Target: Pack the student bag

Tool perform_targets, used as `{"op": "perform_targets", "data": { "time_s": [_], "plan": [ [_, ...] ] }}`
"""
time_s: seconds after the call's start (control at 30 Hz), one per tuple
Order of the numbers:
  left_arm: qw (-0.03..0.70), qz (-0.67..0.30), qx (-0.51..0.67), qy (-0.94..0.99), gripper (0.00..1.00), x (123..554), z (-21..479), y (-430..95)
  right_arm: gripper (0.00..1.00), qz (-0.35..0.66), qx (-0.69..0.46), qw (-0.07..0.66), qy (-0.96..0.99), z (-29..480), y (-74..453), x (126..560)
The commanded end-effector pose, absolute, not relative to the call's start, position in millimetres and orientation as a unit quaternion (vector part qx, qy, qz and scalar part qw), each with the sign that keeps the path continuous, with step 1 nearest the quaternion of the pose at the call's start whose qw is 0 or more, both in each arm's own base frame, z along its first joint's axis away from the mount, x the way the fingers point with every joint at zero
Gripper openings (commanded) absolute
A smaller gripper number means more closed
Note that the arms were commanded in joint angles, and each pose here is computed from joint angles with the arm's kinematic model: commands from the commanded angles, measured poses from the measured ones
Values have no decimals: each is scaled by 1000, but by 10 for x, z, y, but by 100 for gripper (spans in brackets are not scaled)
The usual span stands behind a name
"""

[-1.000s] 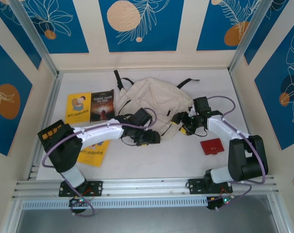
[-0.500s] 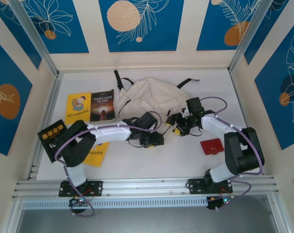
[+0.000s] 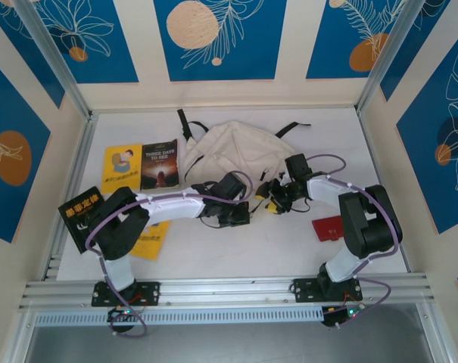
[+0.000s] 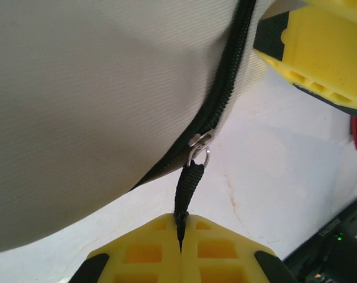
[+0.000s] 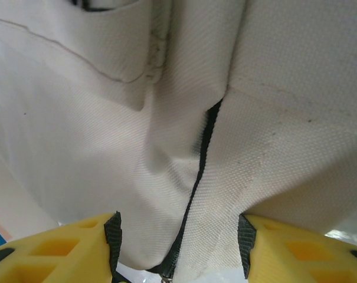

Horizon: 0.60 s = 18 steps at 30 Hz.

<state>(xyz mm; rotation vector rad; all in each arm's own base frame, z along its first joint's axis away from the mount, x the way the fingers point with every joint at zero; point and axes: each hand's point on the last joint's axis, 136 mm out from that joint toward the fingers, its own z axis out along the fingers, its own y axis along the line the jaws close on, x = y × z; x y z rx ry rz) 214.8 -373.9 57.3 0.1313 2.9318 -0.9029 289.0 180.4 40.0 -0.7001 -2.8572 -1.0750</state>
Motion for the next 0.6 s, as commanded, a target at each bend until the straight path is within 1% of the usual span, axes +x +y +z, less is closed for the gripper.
{"op": "perform_targets", "data": {
  "time_s": [0.0,0.23,0.57],
  "plan": [
    [56,-260,56,962,0,2163,655,-3615,57,-342,-225,10,-913,341,1827,2943],
    [81,-162,87,979,0,2180,682,-3200,57,-296,-250,8,-922,138,1649,2995],
    [110,-83,120,983,0,2309,782,-2719,60,-237,-282,0,-930,46,1361,3004]
  ]
}}
